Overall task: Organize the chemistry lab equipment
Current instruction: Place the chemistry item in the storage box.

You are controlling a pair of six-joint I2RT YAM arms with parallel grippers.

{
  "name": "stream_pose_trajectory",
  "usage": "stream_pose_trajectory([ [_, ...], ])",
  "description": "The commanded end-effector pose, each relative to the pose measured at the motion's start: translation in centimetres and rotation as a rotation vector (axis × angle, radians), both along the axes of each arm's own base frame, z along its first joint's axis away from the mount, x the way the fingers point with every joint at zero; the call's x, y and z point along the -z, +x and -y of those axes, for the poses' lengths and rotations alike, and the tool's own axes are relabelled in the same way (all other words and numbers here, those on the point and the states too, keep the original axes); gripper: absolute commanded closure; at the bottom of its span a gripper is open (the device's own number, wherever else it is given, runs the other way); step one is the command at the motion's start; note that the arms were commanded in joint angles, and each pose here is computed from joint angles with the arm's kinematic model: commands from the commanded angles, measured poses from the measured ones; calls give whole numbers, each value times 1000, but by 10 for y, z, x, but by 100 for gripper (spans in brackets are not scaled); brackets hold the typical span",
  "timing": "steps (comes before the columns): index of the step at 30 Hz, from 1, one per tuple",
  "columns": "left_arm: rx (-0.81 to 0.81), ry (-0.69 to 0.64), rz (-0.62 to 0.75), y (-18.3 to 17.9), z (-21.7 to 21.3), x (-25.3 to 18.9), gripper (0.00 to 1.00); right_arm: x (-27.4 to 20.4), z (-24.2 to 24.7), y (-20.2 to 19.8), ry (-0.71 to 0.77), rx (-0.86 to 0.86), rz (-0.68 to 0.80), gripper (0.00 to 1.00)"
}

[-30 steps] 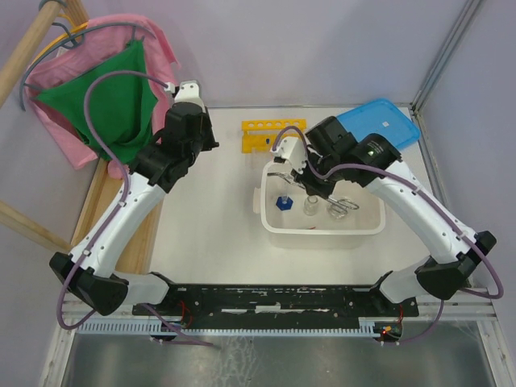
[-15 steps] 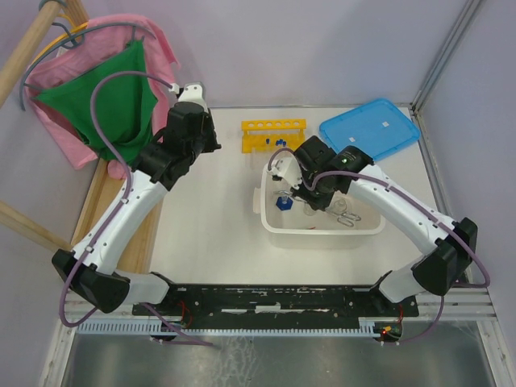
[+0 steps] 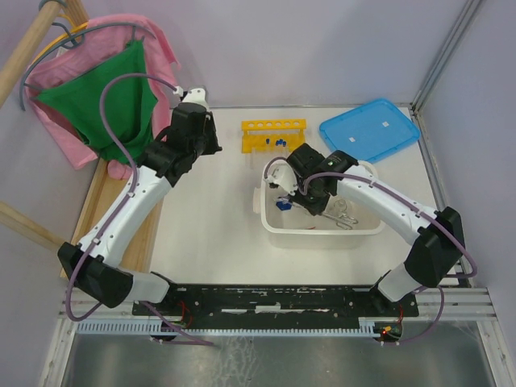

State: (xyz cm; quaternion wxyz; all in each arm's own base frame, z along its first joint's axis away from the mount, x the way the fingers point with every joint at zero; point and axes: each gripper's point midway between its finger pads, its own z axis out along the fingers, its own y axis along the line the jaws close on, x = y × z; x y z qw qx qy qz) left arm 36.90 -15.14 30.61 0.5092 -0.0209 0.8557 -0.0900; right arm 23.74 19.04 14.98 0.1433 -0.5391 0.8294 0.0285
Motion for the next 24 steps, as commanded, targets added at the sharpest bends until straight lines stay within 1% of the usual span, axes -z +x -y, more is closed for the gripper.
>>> stream_pose_trajectory([
  [1, 29, -9, 10, 9, 4, 4, 94, 3, 2, 1, -5, -14, 34, 99],
  [6, 30, -19, -2, 15, 3, 10, 94, 18, 1, -5, -36, -49, 29, 99],
  [14, 32, -37, -16, 19, -1, 20, 94, 35, 2, -4, -67, -57, 23, 99],
  [24, 36, -60, -30, 24, -9, 26, 96, 52, -4, -2, -85, -49, -30, 99],
])
